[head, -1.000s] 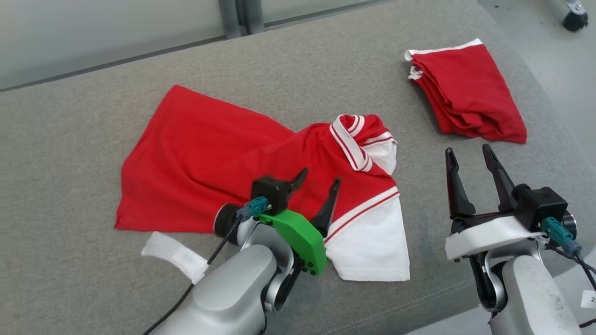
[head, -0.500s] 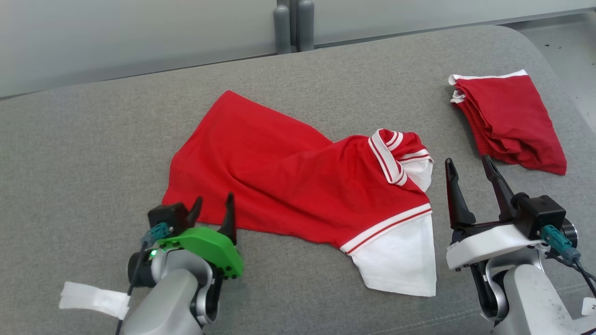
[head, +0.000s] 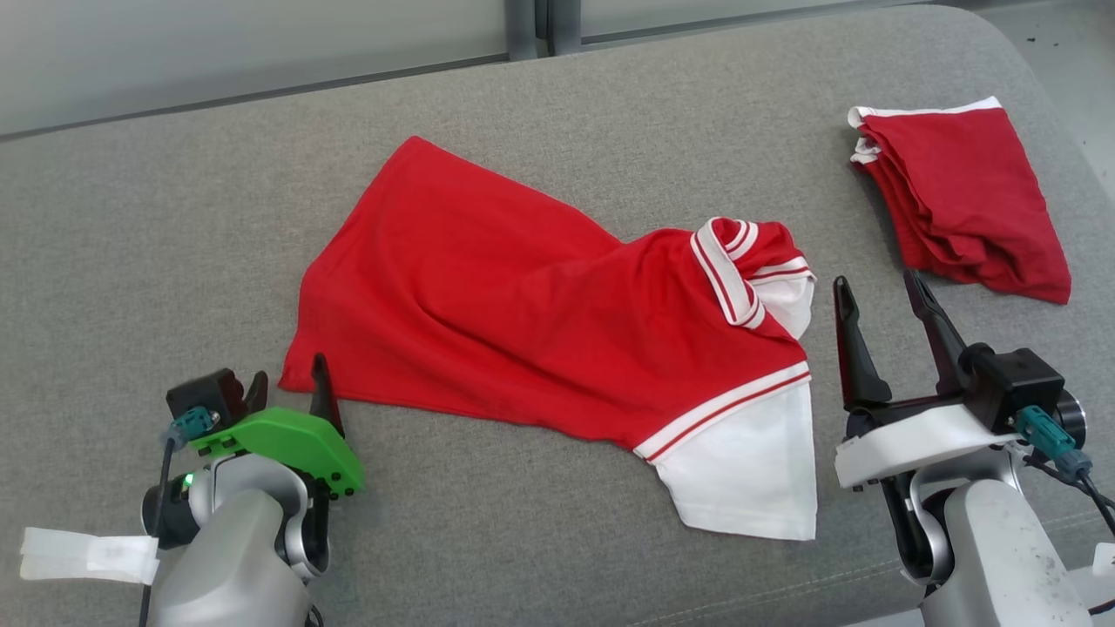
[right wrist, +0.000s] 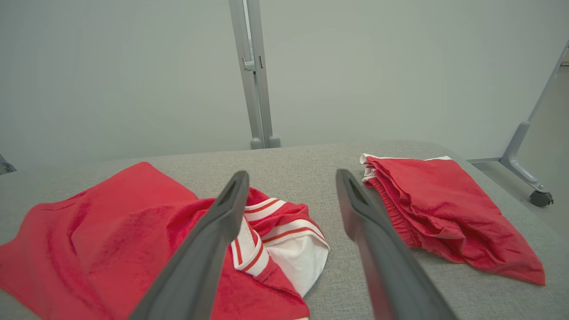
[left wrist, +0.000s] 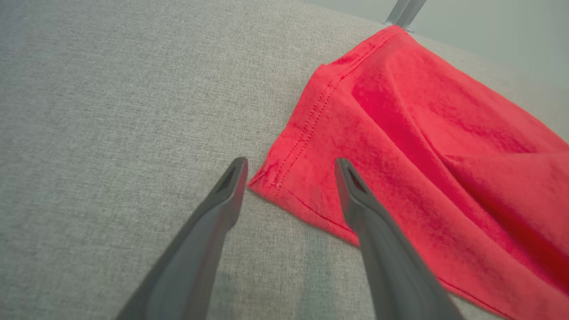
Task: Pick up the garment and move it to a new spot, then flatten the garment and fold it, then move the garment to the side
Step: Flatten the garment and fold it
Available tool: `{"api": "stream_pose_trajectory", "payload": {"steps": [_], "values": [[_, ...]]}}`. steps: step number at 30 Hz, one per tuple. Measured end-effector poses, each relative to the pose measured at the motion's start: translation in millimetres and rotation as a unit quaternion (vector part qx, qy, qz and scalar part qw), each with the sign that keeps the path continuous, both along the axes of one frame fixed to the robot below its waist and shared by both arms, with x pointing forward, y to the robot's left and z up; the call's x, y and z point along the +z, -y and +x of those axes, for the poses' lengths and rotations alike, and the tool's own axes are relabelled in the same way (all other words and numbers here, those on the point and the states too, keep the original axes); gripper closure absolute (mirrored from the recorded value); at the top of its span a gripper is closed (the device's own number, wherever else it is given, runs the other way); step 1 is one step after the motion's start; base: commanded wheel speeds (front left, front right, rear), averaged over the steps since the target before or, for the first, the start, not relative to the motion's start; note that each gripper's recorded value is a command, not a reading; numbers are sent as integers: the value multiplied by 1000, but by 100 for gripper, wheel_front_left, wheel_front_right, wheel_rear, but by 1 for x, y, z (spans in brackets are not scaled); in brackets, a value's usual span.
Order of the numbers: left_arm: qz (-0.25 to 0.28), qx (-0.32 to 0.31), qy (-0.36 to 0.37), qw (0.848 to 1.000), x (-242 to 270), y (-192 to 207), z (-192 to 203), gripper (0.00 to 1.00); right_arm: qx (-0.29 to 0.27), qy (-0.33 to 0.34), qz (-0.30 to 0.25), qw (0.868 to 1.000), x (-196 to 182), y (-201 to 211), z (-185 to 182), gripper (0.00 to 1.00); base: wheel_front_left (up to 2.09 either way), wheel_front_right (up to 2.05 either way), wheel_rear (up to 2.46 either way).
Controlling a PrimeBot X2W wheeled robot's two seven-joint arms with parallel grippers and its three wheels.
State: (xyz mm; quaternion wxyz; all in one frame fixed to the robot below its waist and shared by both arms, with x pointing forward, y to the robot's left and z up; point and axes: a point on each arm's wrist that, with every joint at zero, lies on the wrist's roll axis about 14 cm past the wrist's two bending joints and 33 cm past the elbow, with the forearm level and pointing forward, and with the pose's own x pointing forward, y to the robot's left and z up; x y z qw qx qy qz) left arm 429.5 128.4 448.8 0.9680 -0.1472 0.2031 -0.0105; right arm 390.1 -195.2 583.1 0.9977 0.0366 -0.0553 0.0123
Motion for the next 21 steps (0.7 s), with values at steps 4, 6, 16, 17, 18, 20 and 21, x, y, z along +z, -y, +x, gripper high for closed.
{"api": "stream_pose_trajectory", "payload": {"steps": [4,6,16,17,18,20,21], "values": [[8,-1,-12,1000,-9,-2,4,8,-5,-5,-4,1000,-3,4,2,0,0,0,0],[14,-11,-20,1000,-15,0,2,39,-8,-7,-4,1000,-5,6,2,0,0,0,0],[47,-27,-24,998,-17,-4,11,54,-7,-10,-5,1000,-8,5,4,0,0,0,0],[50,-32,-28,998,-20,-3,10,56,-7,-10,-5,1000,-7,6,4,0,0,0,0],[54,-38,-32,997,-22,-2,8,57,-8,-10,-5,1000,-7,6,4,0,0,0,0],[58,-45,-41,996,-26,0,7,60,-9,-11,-6,1000,-8,7,4,0,0,0,0],[60,-46,-43,996,-27,0,8,62,-10,-12,-5,1000,-9,7,4,0,0,0,0]]}}
